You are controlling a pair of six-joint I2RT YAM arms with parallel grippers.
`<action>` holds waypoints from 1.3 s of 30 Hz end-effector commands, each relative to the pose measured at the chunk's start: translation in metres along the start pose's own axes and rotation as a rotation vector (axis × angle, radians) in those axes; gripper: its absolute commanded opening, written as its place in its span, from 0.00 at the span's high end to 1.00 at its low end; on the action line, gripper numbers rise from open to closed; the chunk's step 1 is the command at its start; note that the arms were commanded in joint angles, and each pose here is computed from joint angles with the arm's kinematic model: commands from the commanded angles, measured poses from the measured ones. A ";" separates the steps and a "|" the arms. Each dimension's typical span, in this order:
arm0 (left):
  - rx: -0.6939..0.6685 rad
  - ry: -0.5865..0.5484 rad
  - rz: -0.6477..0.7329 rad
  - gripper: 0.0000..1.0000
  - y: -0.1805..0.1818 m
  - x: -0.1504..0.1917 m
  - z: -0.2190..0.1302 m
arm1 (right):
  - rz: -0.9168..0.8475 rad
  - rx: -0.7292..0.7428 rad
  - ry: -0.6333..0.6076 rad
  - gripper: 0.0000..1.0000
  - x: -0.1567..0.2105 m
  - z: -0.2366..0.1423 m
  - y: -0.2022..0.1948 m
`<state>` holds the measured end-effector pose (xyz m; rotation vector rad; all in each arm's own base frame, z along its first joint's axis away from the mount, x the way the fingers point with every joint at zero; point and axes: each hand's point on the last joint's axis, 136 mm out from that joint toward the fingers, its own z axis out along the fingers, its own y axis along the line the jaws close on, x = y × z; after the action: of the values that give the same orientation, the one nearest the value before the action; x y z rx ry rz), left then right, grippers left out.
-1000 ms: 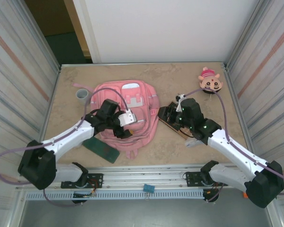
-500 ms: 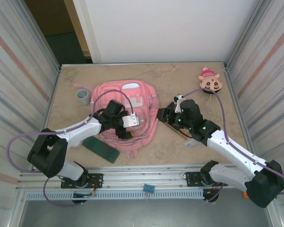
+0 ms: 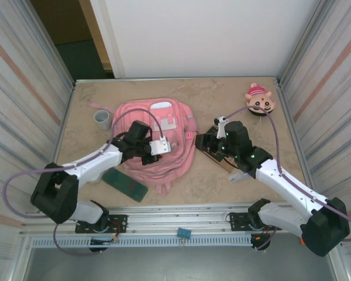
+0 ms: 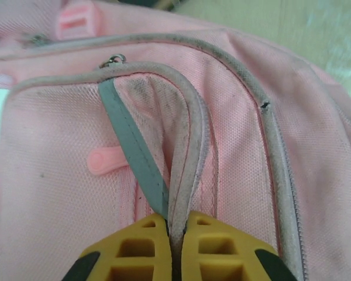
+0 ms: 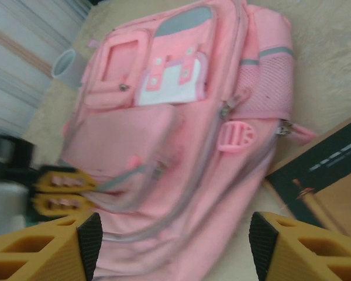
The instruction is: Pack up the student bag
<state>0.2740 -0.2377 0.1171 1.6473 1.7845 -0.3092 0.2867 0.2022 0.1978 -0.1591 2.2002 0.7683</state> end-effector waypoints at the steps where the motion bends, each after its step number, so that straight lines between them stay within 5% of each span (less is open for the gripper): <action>1: 0.017 -0.231 0.053 1.00 0.008 -0.056 -0.048 | -0.133 -0.067 0.054 0.34 -0.007 0.004 -0.011; 9: 0.082 -0.451 0.010 1.00 0.024 -0.079 -0.109 | -0.457 -0.163 0.077 0.39 -0.009 0.025 -0.045; 15: 0.023 -0.527 0.010 1.00 0.044 -0.082 -0.132 | -0.514 -0.280 0.157 0.45 0.000 0.038 -0.045; 29: 0.029 -0.541 0.048 1.00 0.040 -0.080 -0.144 | -0.550 -0.355 0.205 0.52 -0.007 0.088 -0.048; 39: 0.010 -0.548 0.028 1.00 0.045 -0.077 -0.142 | -0.561 -0.476 0.275 0.95 0.006 0.082 -0.030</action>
<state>0.2775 -0.1983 0.2340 1.4142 1.5708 -0.6854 0.3585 0.2179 0.1346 -1.0610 2.0409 0.8844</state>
